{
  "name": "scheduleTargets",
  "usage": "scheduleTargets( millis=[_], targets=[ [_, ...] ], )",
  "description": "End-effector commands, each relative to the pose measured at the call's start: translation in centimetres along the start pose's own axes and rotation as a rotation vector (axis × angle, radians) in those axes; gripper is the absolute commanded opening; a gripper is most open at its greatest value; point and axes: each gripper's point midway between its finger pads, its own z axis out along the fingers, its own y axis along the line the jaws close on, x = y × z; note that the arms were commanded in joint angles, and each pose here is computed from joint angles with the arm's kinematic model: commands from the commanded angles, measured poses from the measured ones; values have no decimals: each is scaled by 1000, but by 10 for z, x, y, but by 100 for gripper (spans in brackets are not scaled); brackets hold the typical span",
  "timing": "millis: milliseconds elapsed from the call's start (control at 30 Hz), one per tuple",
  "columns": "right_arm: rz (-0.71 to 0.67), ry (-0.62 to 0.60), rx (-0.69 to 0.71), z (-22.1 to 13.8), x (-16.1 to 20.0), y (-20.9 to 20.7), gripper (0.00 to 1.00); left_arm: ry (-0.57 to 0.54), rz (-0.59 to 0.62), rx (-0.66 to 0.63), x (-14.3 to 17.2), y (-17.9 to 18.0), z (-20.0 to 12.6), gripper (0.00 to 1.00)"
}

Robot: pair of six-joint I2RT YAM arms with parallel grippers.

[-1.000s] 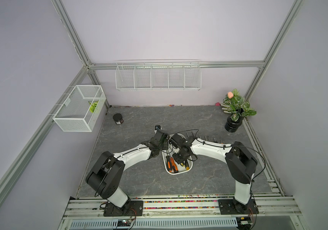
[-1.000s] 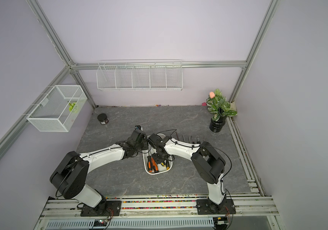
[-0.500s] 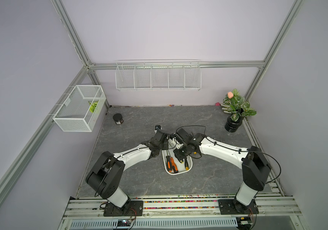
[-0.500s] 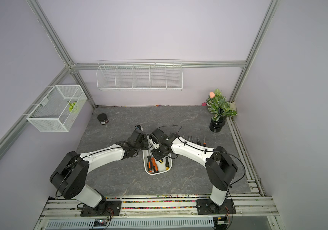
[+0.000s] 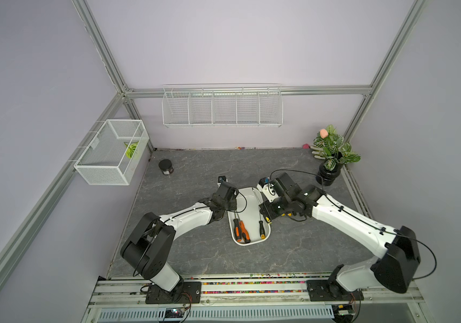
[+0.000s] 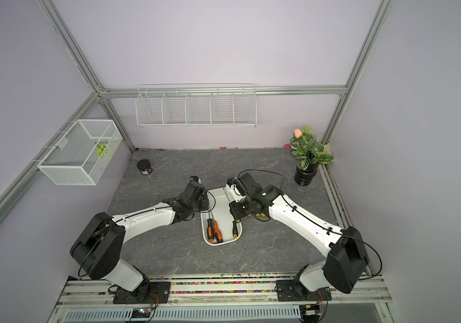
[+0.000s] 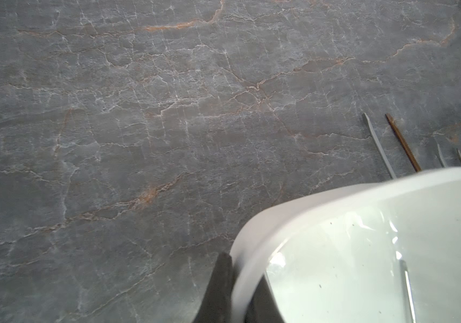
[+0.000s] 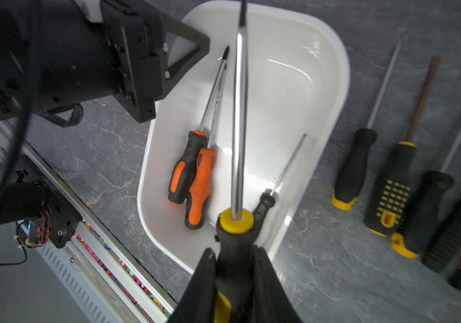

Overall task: Take out the screwdriver from the storage box
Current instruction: Place the screwdriver at the center of the board.

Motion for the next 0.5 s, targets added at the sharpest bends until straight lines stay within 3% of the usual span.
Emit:
scheduleTargets(
  millis=[0,467],
  targets=[
    [69,38,64,-9,22,-38,0,-9,2,6,1,-2,-1,0],
    [344,25,398,-33,56,-205,0,-10,11,23,0,-7,2,0]
  ],
)
